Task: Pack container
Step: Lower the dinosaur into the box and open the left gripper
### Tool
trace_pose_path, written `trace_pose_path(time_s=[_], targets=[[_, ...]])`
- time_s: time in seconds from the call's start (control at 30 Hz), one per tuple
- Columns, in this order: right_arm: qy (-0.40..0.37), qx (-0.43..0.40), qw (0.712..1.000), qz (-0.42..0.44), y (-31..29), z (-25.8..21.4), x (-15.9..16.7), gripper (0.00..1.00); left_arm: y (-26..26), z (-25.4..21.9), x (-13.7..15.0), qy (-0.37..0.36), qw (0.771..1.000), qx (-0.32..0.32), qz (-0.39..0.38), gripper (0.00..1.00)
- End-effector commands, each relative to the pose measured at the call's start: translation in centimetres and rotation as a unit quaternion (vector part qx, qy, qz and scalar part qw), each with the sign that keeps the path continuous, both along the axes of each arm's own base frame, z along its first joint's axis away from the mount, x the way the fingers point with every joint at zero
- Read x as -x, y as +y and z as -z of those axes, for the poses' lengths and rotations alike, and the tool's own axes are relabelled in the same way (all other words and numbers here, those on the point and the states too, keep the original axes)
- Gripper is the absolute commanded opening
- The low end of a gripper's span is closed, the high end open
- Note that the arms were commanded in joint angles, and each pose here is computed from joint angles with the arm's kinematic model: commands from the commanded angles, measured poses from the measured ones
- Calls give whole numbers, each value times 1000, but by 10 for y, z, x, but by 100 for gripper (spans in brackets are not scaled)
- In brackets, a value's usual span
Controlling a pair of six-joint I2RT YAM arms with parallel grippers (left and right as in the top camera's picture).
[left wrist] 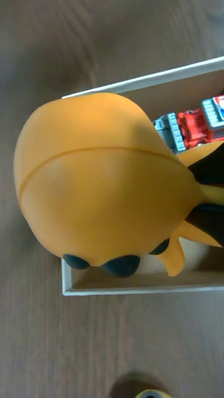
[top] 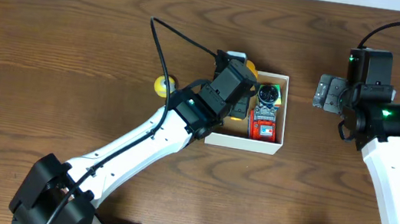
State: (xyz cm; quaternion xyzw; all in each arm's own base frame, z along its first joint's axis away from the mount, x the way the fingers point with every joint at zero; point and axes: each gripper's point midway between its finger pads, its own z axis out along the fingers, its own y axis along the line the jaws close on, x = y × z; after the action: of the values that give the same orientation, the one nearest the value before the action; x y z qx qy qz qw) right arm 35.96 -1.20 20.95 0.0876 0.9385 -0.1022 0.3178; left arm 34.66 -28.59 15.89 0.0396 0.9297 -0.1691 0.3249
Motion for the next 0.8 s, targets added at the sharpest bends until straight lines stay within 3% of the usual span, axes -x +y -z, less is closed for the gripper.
trace_pose_path(time_s=[0.0,0.77], targets=[[-13,1,1000,12,-5,-9,0,99,1,-13,-2,-7,999,22,-32,6],[-13,1,1000,12,-5,-9,0,99,2,35,-5,24,998,-32,-40,6]])
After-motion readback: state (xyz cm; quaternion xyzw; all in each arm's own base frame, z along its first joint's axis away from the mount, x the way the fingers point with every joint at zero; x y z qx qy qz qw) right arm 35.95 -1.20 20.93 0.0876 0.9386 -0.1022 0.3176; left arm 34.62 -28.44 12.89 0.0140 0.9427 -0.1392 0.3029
